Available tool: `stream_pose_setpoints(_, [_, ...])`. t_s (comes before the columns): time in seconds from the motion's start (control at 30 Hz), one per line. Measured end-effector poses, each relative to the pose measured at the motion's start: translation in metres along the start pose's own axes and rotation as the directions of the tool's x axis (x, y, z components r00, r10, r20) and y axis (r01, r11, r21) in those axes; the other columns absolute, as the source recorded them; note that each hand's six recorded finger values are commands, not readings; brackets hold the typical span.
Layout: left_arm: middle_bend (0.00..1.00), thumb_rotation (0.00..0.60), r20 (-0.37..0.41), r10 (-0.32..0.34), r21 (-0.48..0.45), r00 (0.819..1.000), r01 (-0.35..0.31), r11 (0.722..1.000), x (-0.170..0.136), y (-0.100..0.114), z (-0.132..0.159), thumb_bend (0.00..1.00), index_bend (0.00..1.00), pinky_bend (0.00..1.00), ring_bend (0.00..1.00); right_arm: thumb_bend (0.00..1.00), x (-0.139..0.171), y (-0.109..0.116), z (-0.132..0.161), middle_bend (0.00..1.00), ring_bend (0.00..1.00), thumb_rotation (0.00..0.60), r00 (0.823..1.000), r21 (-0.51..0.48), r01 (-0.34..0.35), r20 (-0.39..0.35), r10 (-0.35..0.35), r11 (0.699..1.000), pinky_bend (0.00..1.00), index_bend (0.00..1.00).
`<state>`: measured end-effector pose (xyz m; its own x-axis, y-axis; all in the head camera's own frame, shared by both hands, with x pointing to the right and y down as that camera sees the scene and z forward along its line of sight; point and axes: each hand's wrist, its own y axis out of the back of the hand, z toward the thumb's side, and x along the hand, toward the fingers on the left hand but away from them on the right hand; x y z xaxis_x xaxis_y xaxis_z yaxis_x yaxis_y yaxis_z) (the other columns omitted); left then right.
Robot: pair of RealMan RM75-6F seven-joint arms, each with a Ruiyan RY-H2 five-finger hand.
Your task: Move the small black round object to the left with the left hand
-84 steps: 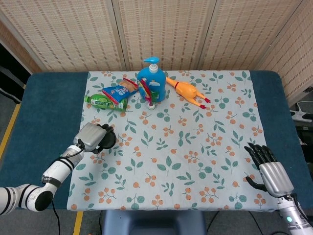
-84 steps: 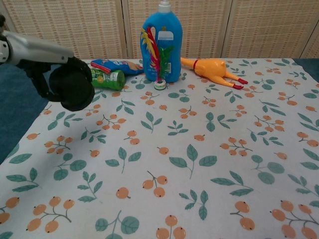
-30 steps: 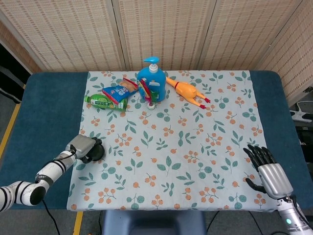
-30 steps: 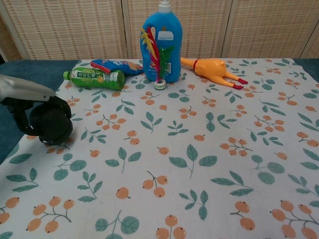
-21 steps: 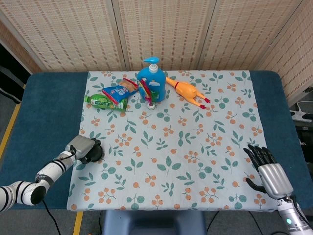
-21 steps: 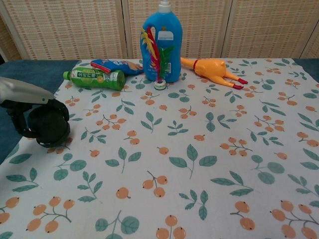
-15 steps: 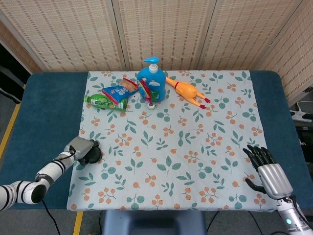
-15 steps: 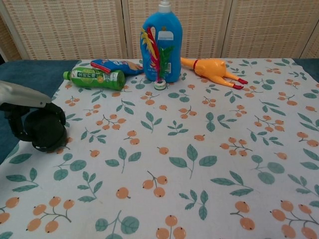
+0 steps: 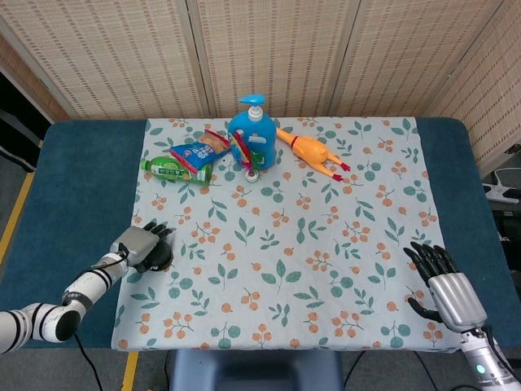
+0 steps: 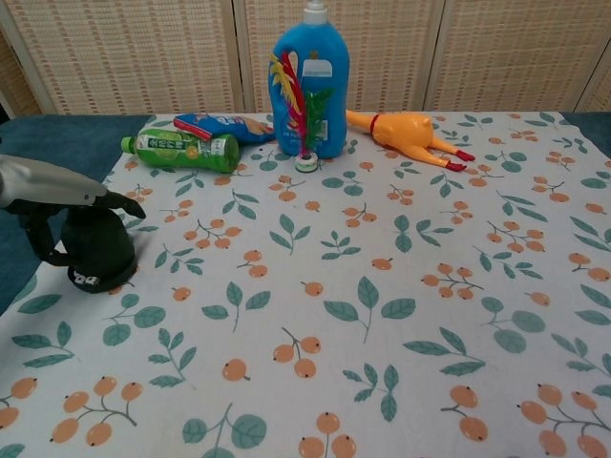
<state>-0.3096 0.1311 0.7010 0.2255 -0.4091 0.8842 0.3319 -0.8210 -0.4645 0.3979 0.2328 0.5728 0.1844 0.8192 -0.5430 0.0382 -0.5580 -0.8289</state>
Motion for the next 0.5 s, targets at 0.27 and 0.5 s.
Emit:
stream_pose_setpoints(0.27, [0.0,0.6,0.01,-0.002,-0.015,1.0,0.002,1.0,-0.009,0.001,-0.002,0.42,0.0,0.23,0.0,0.18,0.0,0.002,0.0,0.0,0.0,0.6,1.0,-0.006,0.007,0.0,-0.007,1.0,0.0,0.0])
stream_pose_setpoints(0.5, [0.0,0.6,0.017,0.015,-0.011,1.0,-0.015,1.0,-0.013,0.001,-0.001,0.41,0.0,0.23,0.0,0.18,0.001,0.002,0.0,0.0,0.0,0.6,1.0,-0.007,0.003,-0.004,-0.003,1.0,0.0,0.0])
